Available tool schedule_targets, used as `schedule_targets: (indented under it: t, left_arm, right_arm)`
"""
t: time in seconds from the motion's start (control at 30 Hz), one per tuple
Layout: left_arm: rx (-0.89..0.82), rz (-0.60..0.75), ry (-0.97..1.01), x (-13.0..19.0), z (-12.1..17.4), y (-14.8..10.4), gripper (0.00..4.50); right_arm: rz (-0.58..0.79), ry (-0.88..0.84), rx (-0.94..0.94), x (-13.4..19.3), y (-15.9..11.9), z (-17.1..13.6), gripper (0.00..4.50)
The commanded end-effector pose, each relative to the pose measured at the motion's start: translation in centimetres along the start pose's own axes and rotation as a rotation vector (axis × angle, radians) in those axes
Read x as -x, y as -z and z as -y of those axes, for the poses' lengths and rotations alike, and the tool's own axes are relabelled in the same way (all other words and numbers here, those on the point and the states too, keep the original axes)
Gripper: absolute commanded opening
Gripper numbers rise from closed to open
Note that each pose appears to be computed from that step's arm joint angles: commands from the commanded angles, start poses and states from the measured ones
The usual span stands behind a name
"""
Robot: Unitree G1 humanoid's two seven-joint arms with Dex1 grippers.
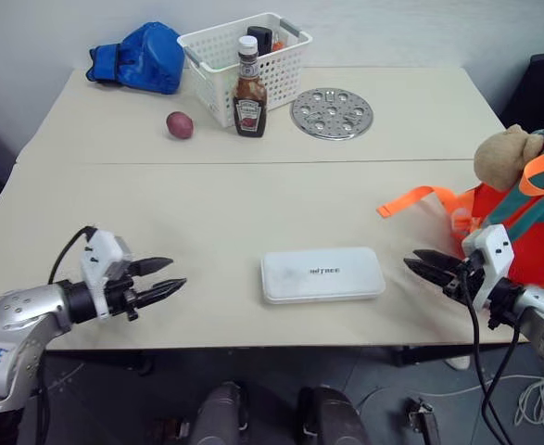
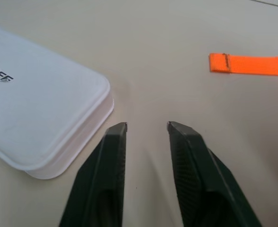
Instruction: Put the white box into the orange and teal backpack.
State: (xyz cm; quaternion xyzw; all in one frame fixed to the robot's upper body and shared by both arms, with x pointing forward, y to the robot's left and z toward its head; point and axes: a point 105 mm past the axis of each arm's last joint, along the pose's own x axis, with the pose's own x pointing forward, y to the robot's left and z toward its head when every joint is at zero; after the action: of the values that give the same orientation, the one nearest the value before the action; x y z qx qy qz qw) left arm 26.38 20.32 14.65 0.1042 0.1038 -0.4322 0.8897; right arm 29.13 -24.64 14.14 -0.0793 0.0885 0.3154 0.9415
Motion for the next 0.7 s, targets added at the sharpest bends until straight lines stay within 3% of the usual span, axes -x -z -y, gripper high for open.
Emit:
schedule_targets:
  t: [0.03, 0.17, 0.27, 0.57, 0.7]
  left_arm:
    - [-0.010, 0.039, 0.029, -1.3, 0.2, -1.3, 1.31]
    - [0.115, 0.050, 0.074, -2.5, 0.0, -2.0, 0.04]
    - [0.251, 0.069, 0.163, -2.4, 0.3, -2.8, 0.66]
    - [0.509, 0.021, 0.263, -2.1, 0.4, -3.3, 3.50]
    - [0.664, -0.021, 0.318, -1.6, 0.6, -3.2, 3.92]
  right_arm:
    - [-0.013, -0.055, 0.050, 0.1, -0.8, -0.4, 0.06]
    - [-0.066, -0.097, 0.095, 0.1, -0.6, -0.3, 0.00]
    - [-0.106, -0.134, 0.139, 0.1, -0.6, 0.0, 0.00]
    - [-0.151, -0.229, 0.185, -0.5, -0.2, -0.2, 0.00]
    - [-0.168, -0.284, 0.209, -1.0, 0.0, -0.9, 0.00]
